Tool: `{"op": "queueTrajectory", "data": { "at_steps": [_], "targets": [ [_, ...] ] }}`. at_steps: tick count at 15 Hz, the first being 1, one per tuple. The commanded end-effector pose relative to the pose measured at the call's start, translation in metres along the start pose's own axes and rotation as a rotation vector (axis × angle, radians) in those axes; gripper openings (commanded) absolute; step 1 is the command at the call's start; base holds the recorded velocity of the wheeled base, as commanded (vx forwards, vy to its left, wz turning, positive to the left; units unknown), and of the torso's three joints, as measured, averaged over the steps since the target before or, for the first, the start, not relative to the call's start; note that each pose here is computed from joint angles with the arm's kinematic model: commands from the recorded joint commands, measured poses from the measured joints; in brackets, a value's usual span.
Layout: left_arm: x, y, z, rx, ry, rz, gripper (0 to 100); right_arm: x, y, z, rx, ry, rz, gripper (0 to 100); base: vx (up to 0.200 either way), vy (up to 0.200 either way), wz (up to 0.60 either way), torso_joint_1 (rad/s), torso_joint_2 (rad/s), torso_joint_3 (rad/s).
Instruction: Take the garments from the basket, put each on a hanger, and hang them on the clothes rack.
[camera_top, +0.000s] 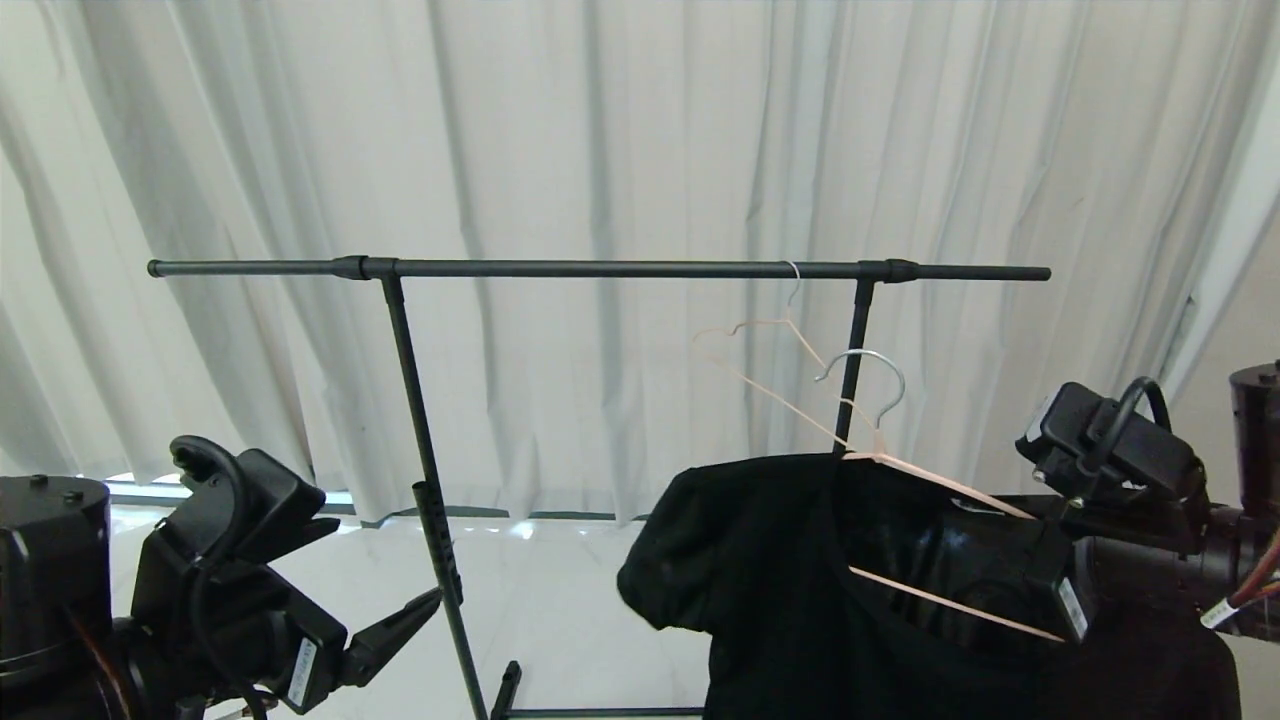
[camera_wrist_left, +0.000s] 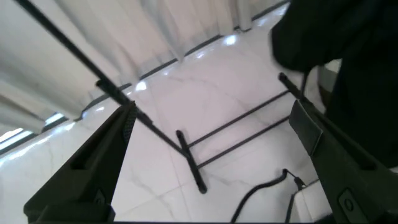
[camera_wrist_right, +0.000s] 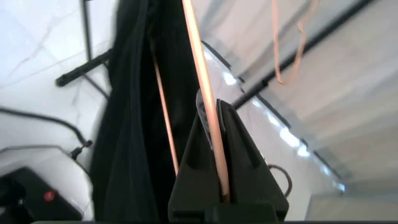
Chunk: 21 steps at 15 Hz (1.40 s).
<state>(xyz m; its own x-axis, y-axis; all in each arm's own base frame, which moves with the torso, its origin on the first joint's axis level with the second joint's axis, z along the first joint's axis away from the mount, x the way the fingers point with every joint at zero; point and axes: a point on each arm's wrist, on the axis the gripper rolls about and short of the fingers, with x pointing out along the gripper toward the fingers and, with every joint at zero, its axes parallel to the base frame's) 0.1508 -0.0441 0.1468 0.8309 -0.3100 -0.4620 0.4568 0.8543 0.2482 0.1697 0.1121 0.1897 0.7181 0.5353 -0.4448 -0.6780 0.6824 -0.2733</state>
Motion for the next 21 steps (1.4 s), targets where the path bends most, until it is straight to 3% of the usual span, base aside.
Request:
{"op": "queueTrajectory", "data": {
  "at_steps": [1,5,7,10,14,21],
  "targets": [
    [-0.001,0.002,0.002,-0.002,-0.006,0.022,100,0.011,-0.001,0.002,0.034,0.027,-0.019,0,0.000,0.000,0.00,0.000,0.00,0.000],
    [0.000,0.006,0.013,0.020,0.001,0.151,100,0.059,-0.013,0.033,0.160,0.048,-0.145,0,0.000,0.000,0.00,0.000,0.00,0.000],
    [-0.001,0.005,0.015,0.025,-0.006,0.148,100,0.079,-0.009,0.058,0.203,0.034,-0.151,0,0.000,0.000,0.00,0.000,0.00,0.000],
    [-0.001,0.005,0.015,0.025,-0.006,0.158,100,0.086,-0.004,0.090,0.334,0.084,-0.147,0,0.000,0.000,0.00,0.000,0.00,0.000],
    [0.000,0.002,0.016,0.034,-0.008,0.145,100,0.084,0.002,0.092,0.415,0.091,-0.166,0,0.000,0.000,0.00,0.000,0.00,0.000],
    [0.000,0.001,0.014,0.032,-0.003,0.139,100,0.087,0.013,0.103,0.409,0.020,-0.134,0,0.171,0.000,0.00,-0.001,0.00,0.003]
  ]
}}
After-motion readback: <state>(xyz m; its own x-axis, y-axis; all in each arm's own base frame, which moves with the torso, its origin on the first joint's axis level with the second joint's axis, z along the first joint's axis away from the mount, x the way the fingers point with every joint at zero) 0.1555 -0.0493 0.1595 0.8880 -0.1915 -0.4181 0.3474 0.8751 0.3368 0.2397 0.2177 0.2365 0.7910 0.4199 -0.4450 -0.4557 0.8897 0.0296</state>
